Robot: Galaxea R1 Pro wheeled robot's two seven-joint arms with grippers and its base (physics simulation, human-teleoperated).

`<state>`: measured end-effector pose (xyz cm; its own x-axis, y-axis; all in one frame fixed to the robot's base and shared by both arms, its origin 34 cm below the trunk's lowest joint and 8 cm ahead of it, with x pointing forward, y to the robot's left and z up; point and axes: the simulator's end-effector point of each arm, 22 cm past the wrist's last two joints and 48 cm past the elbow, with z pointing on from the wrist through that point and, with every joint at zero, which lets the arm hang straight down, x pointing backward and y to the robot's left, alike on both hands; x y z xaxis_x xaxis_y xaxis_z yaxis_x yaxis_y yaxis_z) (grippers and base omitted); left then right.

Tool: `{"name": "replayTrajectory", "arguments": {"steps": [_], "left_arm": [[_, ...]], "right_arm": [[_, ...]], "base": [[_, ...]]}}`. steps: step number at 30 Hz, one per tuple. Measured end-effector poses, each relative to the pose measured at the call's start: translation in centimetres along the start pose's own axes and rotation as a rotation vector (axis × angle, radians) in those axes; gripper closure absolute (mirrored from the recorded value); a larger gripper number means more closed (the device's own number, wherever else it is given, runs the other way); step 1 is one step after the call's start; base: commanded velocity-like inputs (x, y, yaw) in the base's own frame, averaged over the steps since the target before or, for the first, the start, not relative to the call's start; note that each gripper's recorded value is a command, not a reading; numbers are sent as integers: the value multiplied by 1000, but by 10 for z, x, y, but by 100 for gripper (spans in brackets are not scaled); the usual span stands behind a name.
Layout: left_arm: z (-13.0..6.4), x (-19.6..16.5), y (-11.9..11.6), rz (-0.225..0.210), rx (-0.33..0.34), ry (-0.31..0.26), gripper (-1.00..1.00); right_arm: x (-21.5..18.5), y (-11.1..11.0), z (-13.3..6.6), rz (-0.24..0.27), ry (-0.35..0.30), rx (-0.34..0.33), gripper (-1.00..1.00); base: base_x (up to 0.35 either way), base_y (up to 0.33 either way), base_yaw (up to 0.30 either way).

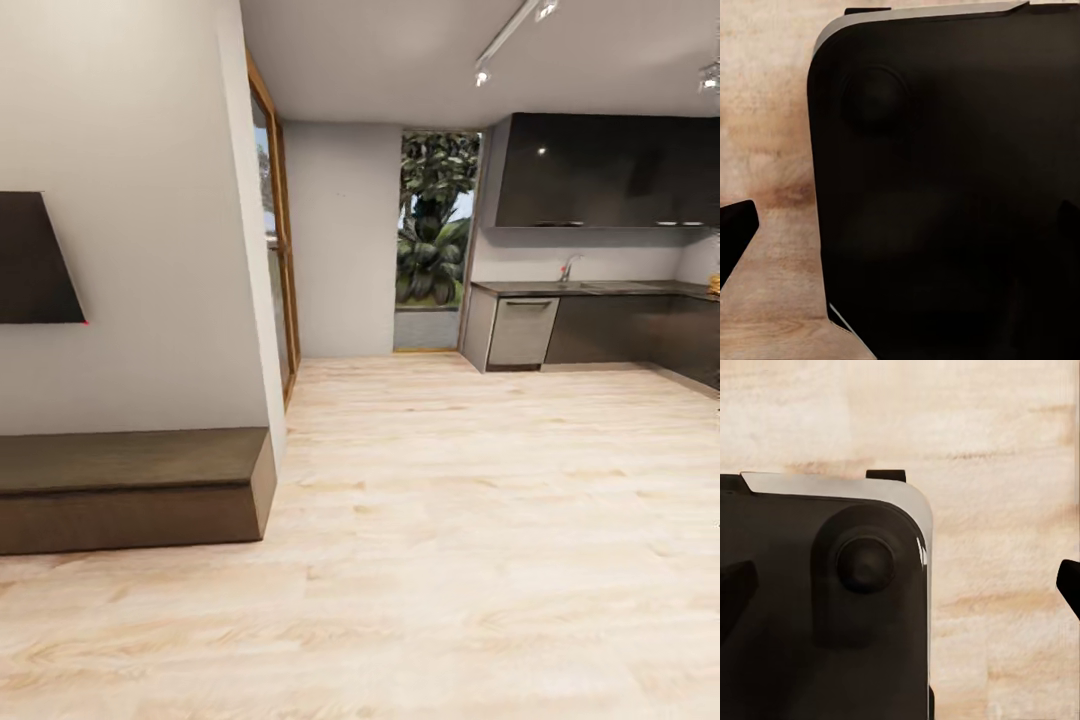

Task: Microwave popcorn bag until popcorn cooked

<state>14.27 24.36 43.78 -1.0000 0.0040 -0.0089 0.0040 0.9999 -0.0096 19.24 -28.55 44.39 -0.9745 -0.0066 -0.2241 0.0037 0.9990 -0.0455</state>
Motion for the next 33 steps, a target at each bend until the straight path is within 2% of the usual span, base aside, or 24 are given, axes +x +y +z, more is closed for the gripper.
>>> {"name": "replayTrajectory", "arguments": {"steps": [12,33], "left_arm": [[0,0,-1,0,1,0,-100],[0,0,-1,-1,1,0,-100]], "right_arm": [[0,0,0,0,0,0,-100],[0,0,0,0,0,0,-100]], "base": [[341,0,-26],[341,0,-267]]}}
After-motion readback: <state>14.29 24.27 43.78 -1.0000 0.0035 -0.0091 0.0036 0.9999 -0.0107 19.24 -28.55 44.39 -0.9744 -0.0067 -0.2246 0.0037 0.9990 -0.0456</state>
